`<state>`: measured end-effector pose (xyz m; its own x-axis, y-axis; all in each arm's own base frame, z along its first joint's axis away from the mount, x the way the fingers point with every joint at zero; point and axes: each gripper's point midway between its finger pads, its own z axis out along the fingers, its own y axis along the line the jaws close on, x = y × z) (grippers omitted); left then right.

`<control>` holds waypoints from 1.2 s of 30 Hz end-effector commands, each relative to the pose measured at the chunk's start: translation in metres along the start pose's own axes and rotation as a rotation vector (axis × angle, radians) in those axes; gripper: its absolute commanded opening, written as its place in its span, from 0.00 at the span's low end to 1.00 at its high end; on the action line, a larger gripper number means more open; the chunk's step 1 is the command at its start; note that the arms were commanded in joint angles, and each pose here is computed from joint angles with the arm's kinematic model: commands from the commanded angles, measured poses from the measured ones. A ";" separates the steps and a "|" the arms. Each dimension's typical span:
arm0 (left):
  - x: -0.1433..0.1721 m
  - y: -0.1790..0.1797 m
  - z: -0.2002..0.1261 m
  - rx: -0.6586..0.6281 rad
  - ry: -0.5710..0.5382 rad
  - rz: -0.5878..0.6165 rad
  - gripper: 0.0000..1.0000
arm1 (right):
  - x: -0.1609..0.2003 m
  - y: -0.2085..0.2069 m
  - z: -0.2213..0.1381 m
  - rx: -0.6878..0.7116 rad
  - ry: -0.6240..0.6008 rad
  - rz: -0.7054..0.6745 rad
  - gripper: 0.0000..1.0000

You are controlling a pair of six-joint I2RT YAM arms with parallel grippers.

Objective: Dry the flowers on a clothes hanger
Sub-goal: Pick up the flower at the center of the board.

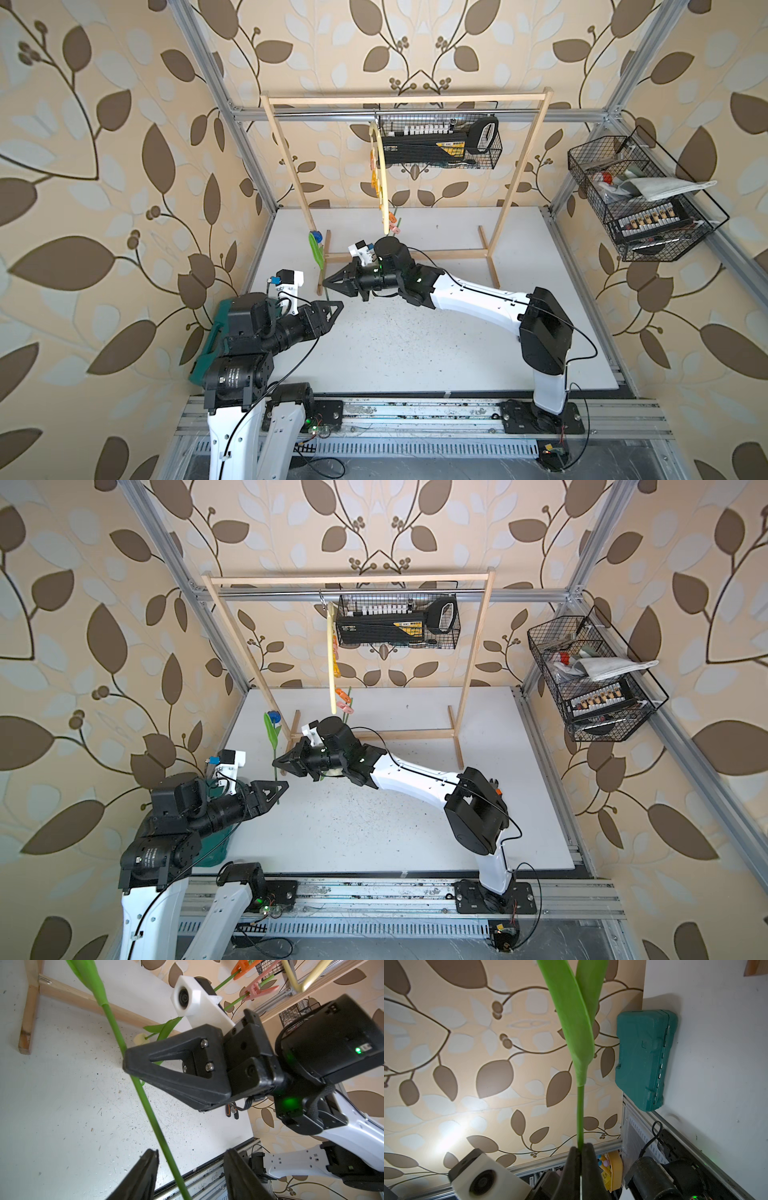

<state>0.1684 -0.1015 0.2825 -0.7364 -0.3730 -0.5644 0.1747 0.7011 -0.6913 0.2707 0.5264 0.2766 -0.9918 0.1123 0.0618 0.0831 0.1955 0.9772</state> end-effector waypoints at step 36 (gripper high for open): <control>-0.023 0.010 0.022 0.022 -0.033 -0.115 0.09 | -0.003 0.035 -0.010 -0.079 -0.028 -0.044 0.00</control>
<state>0.1975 -0.0982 0.2723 -0.7403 -0.4758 -0.4749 0.0727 0.6457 -0.7602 0.2788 0.5238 0.2858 -0.9890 0.1389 0.0513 0.0745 0.1674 0.9831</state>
